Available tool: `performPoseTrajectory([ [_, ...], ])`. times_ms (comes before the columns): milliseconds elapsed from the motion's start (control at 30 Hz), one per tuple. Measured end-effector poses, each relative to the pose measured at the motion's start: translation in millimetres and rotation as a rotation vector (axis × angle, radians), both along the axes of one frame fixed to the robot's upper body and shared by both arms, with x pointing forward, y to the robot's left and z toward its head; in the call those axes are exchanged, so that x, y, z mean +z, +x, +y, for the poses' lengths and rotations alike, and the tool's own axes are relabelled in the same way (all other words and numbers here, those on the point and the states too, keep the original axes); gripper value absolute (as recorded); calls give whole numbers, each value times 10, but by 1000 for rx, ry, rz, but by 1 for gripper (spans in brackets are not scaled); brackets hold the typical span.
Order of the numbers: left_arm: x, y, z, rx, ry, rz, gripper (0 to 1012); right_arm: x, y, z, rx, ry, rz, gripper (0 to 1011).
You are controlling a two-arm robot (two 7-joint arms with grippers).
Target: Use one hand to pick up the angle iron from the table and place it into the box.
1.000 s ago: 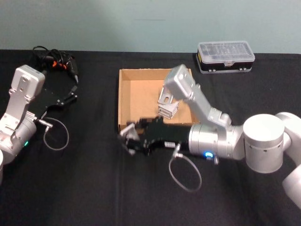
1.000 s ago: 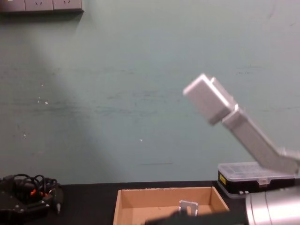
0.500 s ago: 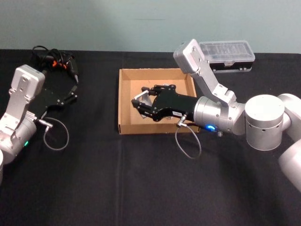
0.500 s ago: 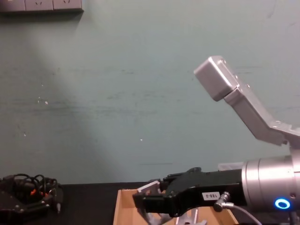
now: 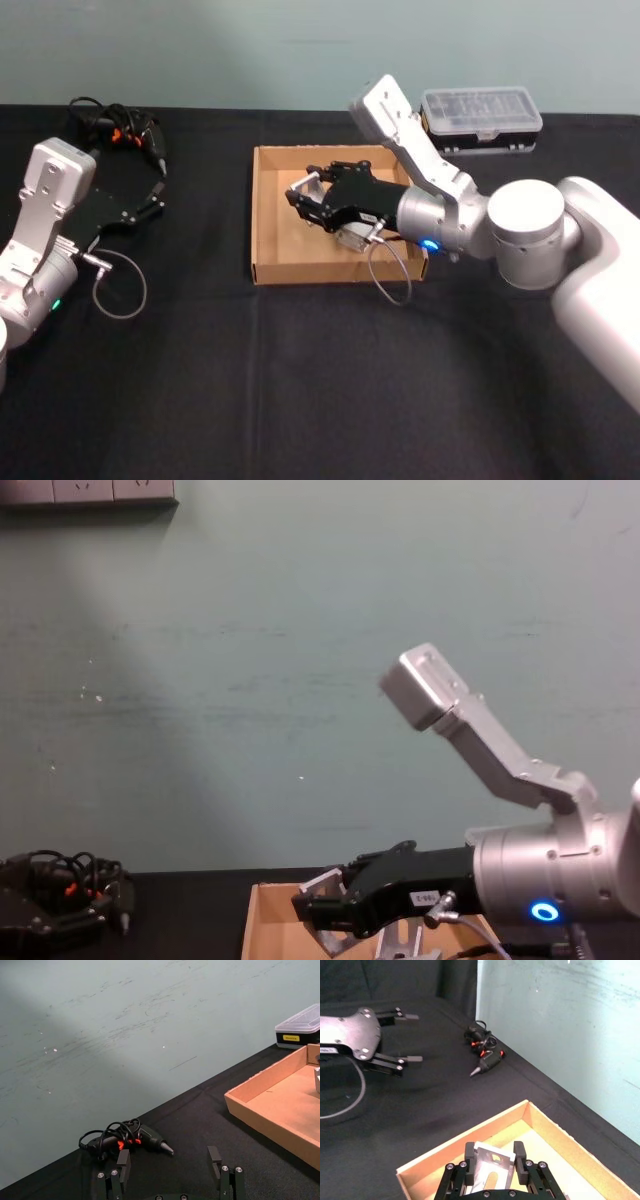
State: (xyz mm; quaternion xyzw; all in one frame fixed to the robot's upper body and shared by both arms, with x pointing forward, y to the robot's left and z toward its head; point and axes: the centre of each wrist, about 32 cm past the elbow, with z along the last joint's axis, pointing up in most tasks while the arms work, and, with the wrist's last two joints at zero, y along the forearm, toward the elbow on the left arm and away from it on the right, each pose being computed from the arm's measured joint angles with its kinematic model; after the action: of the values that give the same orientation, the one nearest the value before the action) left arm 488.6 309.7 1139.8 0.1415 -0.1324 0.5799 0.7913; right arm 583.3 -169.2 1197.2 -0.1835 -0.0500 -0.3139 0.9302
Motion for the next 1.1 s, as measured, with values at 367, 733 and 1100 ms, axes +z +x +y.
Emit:
performPoseTrajectory([
  [367, 0, 0, 0, 0, 0, 0, 1000, -123, 174, 91, -5, -26, 24, 469],
  [733, 0, 0, 0, 0, 0, 0, 1000, -143, 223, 108, -7, -37, 34, 590],
  [1100, 0, 0, 0, 0, 0, 0, 1000, -121, 221, 71, -16, -26, 30, 908],
])
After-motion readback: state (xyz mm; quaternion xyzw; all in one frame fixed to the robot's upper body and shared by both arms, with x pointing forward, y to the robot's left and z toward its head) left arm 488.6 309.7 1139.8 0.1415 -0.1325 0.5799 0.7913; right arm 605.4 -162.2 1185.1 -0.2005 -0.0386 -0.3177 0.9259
